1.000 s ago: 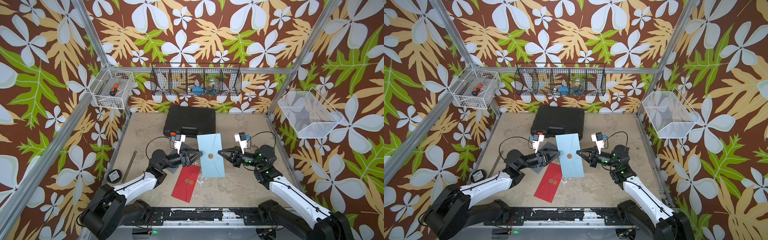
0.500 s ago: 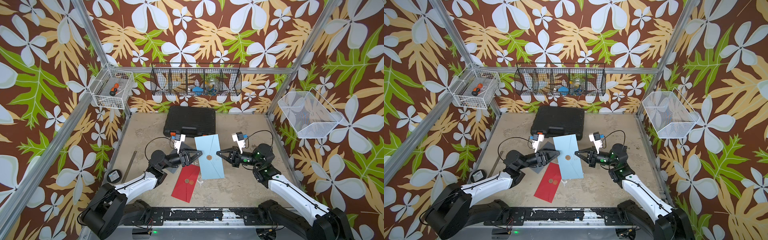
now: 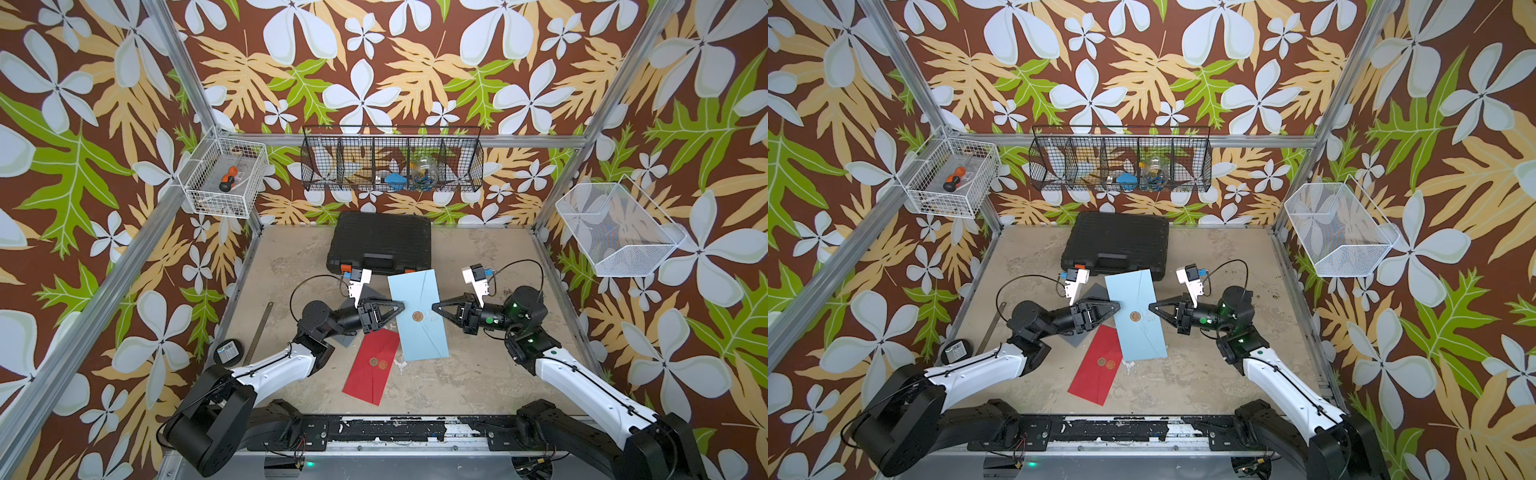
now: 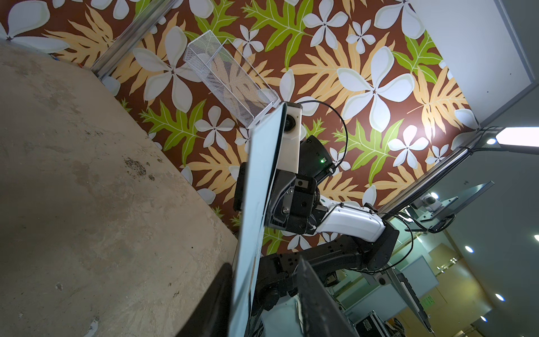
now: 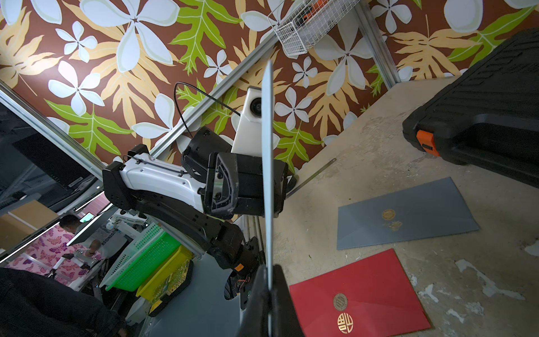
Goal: Open the envelope
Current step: Pick up the envelope from the center of the board.
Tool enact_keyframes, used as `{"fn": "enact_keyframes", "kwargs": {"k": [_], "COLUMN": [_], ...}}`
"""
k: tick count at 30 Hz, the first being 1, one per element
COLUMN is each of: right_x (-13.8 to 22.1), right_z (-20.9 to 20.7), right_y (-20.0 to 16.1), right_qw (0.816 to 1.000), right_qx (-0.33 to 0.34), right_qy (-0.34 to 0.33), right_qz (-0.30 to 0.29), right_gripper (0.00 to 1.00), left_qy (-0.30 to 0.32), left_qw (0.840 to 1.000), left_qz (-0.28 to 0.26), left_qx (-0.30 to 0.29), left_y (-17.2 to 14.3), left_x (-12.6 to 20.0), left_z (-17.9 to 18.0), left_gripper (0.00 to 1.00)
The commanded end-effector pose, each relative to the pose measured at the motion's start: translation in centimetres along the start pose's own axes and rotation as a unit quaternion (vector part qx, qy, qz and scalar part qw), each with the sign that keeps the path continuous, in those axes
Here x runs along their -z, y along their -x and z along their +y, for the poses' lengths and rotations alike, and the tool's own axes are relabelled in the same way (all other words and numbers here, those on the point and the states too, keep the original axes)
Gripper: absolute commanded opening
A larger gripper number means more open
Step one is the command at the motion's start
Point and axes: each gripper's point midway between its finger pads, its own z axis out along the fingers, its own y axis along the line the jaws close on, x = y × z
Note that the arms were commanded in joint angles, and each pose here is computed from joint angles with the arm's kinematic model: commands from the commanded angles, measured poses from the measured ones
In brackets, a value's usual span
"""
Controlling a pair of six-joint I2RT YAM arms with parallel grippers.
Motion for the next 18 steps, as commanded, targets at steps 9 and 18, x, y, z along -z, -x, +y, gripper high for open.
{"fn": "enact_keyframes", "kwargs": {"k": [9,18], "right_x": [-0.2,0.0], "right_z": [-0.6,-2.6], "right_y": [0.2,0.2], "right_qw": [1.0,0.998], "right_qx": [0.006,0.0], "right_qy": [-0.013,-0.07], "right_qz": [0.0,0.002], "right_gripper": [0.0,0.31], "left_qy": [-0.013,0.035], "left_qw": [1.0,0.998], "left_qz": [-0.001,-0.011], "left_qx": [-0.022,-0.044], "left_y": [0.2,0.5], "left_x": [-0.2,0.0], "left_z": [-0.6,0.7], "left_gripper": [0.07,0.0]}}
